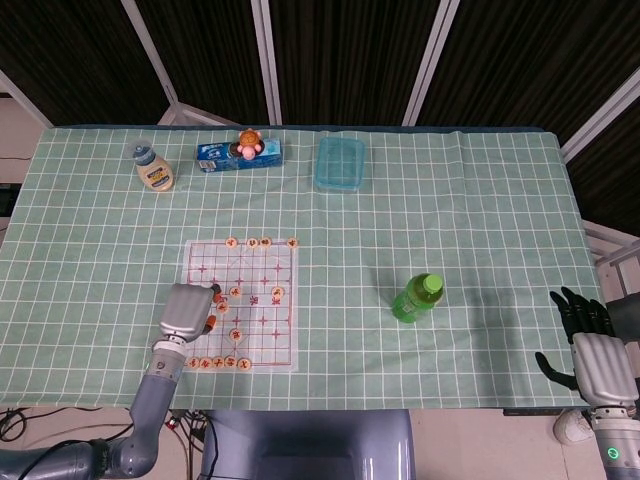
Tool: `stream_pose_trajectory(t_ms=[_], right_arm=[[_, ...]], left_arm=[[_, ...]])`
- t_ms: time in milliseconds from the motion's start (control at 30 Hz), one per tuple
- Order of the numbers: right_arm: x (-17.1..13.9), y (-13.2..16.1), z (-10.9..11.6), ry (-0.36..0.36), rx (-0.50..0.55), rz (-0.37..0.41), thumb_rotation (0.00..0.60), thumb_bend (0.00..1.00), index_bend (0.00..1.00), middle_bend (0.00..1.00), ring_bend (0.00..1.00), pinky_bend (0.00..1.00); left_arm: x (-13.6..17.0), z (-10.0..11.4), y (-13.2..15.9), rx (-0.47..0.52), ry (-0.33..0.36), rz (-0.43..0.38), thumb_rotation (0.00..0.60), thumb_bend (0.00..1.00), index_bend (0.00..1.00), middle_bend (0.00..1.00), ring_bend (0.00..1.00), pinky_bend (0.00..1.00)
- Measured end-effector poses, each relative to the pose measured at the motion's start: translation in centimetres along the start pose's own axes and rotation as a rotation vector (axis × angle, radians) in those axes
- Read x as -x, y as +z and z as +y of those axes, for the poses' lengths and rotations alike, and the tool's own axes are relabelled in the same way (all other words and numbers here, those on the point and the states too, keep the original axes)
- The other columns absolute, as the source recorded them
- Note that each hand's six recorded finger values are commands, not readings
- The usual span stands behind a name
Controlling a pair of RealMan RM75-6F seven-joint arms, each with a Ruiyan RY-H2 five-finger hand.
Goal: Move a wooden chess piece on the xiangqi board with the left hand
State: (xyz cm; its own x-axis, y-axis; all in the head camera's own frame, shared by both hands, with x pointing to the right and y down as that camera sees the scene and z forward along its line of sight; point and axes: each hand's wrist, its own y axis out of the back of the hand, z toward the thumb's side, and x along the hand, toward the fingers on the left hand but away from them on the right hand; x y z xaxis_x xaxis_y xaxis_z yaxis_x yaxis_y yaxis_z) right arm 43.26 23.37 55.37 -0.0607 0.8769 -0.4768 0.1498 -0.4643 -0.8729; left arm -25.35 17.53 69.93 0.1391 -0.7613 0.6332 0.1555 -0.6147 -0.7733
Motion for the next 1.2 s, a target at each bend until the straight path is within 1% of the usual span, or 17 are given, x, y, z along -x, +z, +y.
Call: stream_pose_trajectory(t_ms=[133, 300, 533, 1200], right_arm=[[0.0, 0.0, 0.0, 0.001, 0.005, 0.001, 0.600, 0.36, 0.00, 0.00, 0.00, 0.00], [0.0, 0.0, 0.0, 0.002, 0.010, 0.001, 0.600, 0.36, 0.00, 0.00, 0.00, 0.00], [0.0, 0.0, 0.0, 0.006, 0.013, -0.002, 0.600, 0.36, 0.00, 0.00, 0.00, 0.00], [0.0, 0.0, -0.1, 0.011, 0.028, -0.007, 0.600, 0.36, 0.00, 0.00, 0.00, 0.00]], left_arm=[[-0.4, -0.3, 0.1, 0.001, -0.010, 0.014, 0.600, 0.22, 0.45, 1.00, 1.00, 0.99], [-0.7, -0.6, 0.4, 0.003, -0.030, 0.022, 0.600, 0.21, 0.44, 1.00, 1.00, 0.99], [-1.2, -0.8, 1.1, 0.005, -0.054, 0.022, 0.600, 0.27, 0.45, 1.00, 1.00, 0.99], [-1.7, -1.3, 1.2, 0.003, -0.085, 0.030, 0.600, 0.27, 0.44, 1.00, 1.00, 0.99]])
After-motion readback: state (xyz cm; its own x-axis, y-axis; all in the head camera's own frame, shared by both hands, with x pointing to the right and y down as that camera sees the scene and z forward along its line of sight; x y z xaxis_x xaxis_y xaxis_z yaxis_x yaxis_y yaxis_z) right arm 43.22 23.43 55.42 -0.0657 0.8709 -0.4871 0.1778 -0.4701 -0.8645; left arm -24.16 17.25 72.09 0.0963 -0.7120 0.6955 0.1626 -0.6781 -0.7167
